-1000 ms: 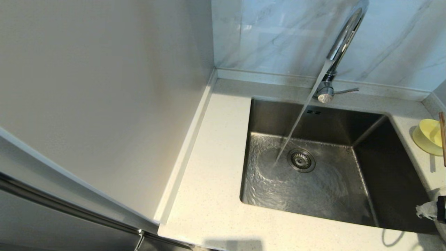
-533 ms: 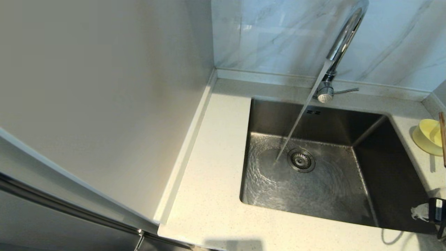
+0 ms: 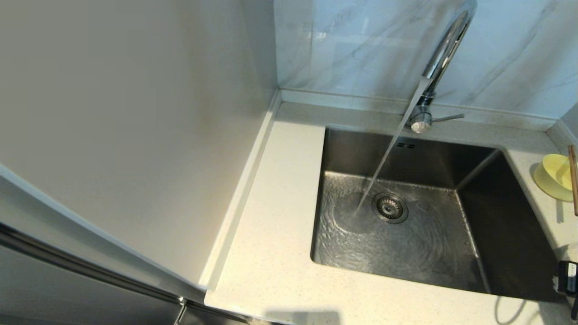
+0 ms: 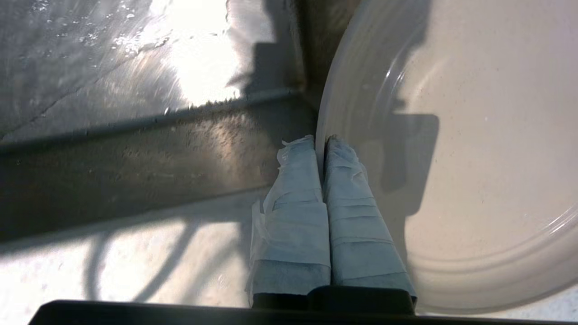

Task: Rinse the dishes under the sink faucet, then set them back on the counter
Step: Pick up the plate, then rinse the plate

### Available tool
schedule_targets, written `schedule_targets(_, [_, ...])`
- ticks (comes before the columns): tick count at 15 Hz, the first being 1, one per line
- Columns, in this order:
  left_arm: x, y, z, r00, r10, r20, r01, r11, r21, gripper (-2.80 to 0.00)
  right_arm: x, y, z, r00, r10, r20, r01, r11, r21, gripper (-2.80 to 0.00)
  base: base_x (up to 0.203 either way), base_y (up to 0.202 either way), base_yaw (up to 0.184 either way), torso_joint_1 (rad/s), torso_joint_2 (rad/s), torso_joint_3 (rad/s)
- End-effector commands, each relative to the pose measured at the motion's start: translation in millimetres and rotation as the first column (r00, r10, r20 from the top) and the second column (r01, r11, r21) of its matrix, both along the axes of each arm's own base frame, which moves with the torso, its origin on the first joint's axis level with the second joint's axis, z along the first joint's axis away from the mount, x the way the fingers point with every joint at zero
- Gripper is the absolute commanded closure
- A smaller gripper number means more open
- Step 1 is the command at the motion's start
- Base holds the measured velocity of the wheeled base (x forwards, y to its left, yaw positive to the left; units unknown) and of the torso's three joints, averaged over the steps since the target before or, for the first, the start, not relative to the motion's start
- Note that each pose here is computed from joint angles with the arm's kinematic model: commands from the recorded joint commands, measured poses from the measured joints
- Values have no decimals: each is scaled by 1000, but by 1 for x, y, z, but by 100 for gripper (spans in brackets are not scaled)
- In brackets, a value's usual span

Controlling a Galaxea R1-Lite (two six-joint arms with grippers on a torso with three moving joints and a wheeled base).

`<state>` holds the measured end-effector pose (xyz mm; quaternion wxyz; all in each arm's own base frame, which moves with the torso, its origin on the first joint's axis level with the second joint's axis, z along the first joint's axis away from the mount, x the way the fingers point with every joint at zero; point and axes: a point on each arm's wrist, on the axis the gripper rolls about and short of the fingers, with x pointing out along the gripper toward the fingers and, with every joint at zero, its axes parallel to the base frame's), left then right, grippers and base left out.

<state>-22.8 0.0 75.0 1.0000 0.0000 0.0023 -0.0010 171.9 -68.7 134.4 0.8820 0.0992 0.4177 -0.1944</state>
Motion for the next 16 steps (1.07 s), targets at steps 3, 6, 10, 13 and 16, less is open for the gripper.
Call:
schedule_targets(3, [0,0,0,1000,0,0,0,1000,0,0,-19,14,14,997,38,70,-36,999,-23,0,0,0,0,0,0,0])
schedule_targets(6, [0,0,0,1000,0,0,0,1000,0,0,-36,31,25,987,114,116,-114,993,-7,0,0,0,0,0,0,0])
schedule_targets(10, [0,0,0,1000,0,0,0,1000,0,0,-53,56,38,945,259,200,-275,960,58,0,0,0,0,0,0,0])
schedule_targets(13, [0,0,0,1000,0,0,0,1000,0,0,-61,71,52,902,320,288,-358,930,87,0,0,0,0,0,0,0])
schedule_targets(16, [0,0,0,1000,0,0,0,1000,0,0,-61,87,68,837,416,355,-477,873,102,0,0,0,0,0,0,0])
